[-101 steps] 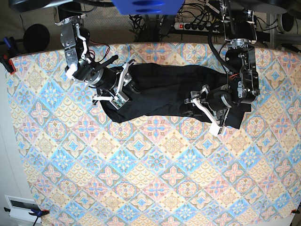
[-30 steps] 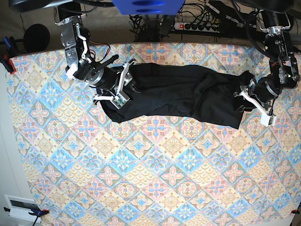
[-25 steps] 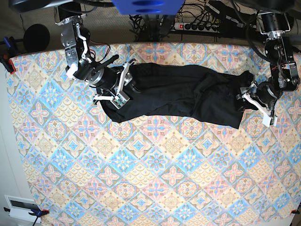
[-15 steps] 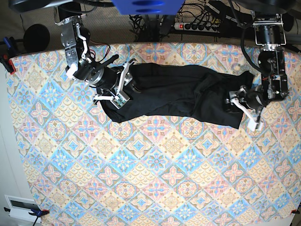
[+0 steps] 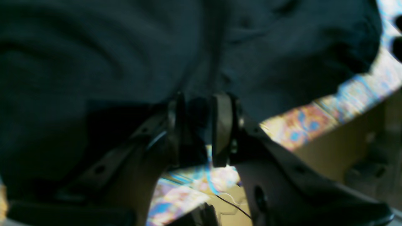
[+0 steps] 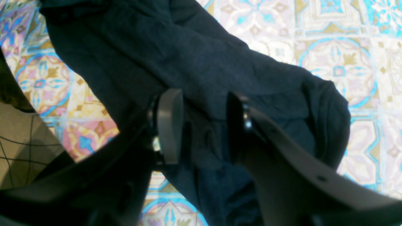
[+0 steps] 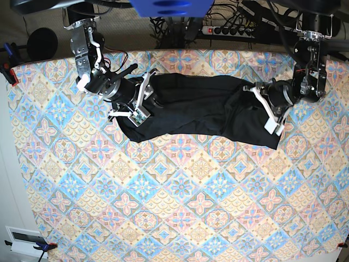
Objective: Layout the t-shirt on the table in an organized manner, then fold the t-shirt properly
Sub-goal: 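Fold the shirt end over onto the body with the left gripper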
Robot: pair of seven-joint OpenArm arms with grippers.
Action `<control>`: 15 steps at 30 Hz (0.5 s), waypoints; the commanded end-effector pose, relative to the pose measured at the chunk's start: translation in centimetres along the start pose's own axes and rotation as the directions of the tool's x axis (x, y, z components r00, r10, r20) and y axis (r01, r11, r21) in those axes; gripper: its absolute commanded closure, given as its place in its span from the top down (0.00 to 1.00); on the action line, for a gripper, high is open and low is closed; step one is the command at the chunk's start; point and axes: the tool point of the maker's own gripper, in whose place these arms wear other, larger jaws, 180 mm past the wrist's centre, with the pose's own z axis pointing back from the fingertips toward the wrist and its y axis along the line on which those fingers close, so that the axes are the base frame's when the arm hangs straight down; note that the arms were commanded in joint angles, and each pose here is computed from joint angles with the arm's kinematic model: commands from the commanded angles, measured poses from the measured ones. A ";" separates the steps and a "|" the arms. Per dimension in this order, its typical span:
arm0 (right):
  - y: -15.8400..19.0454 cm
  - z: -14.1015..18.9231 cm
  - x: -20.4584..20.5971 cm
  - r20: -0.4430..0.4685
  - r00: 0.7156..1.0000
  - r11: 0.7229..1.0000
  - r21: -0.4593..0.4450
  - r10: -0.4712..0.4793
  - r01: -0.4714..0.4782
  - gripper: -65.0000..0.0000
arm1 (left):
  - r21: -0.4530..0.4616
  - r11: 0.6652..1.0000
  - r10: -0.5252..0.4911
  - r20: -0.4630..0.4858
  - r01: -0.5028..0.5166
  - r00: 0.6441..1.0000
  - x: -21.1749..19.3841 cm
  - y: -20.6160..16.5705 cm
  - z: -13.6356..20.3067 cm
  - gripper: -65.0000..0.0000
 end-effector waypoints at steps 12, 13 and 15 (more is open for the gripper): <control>-0.2 0.3 1.3 0.046 0.999 1.000 0.000 0.010 -0.010 0.35 | -0.069 0.997 -0.016 0.003 0.016 1.000 0.0 -2.3 -0.9 0.23; -0.2 0.3 1.3 0.046 0.999 1.000 -0.002 0.009 -0.009 0.35 | -0.062 0.998 -0.011 0.041 0.013 0.999 1.1 -2.1 -0.7 0.23; -0.3 0.3 1.3 0.046 0.999 1.000 -0.003 0.009 -0.009 0.35 | -0.042 0.999 0.004 0.091 0.000 0.996 2.4 -1.3 -0.1 0.23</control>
